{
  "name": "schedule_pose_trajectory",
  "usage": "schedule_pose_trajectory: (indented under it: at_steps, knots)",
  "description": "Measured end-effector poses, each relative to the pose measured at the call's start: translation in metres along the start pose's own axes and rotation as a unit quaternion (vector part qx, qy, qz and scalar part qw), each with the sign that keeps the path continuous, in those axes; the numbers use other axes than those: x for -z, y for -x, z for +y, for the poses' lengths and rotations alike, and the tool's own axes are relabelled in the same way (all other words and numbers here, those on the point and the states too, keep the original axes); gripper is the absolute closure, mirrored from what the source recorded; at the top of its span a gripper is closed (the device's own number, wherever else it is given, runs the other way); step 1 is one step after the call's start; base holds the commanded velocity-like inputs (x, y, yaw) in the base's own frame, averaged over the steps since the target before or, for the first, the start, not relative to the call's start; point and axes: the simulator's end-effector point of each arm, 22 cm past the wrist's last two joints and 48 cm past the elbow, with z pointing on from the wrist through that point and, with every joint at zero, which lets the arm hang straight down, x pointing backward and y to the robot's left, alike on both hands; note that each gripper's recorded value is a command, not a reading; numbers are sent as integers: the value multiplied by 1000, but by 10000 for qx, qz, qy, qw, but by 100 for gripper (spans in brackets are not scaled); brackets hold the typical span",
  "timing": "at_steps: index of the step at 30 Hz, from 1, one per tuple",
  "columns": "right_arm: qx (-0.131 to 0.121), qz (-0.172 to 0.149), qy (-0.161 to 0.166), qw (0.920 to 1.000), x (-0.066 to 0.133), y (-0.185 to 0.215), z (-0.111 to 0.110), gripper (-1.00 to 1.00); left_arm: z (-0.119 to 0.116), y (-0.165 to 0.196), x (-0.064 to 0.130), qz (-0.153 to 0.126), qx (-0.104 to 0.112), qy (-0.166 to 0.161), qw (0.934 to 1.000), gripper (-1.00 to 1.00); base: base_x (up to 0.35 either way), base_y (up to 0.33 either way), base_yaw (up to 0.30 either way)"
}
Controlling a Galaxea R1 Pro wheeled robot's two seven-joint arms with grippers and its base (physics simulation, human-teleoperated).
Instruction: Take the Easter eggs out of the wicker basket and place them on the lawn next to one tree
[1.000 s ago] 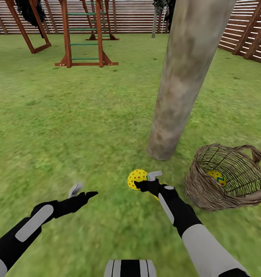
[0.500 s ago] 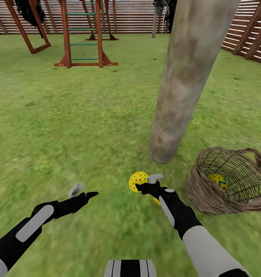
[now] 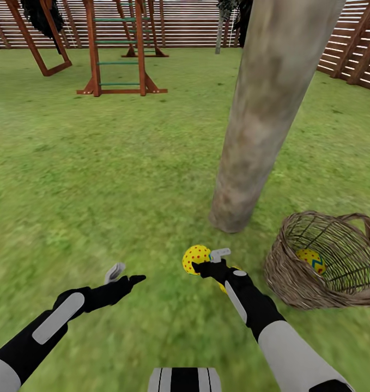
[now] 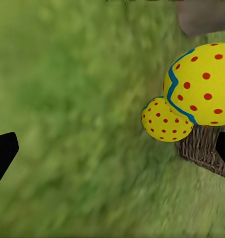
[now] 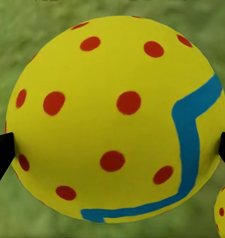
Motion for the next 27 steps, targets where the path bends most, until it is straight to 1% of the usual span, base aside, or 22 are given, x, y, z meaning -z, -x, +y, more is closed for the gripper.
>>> schedule_pose_trajectory:
  at_steps: [4,8,11,16,20,27]
  knots:
    - [0,51,3,10000,-1,-5,1,100,0,0,0,-1,1,0,10000,-100,142,0,0]
    - [81,60,25,9999,-2,-7,5,100,1,0,0,0,12,5,10000,-100,147,0,0]
    - [88,61,21,9999,-2,-7,4,100,6,-1,0,10,41,51,10000,-100,103,0,0]
    - [89,61,14,9999,-2,-7,3,100,6,-2,-1,16,39,51,10000,-100,202,0,0]
    - [94,65,-5,9999,-2,-8,1,100,6,-8,-3,82,6,61,9999,-100,25,0,0]
    - [83,82,-34,9999,-2,-14,-2,100,5,-9,-3,96,1,59,9999,-100,1,0,0]
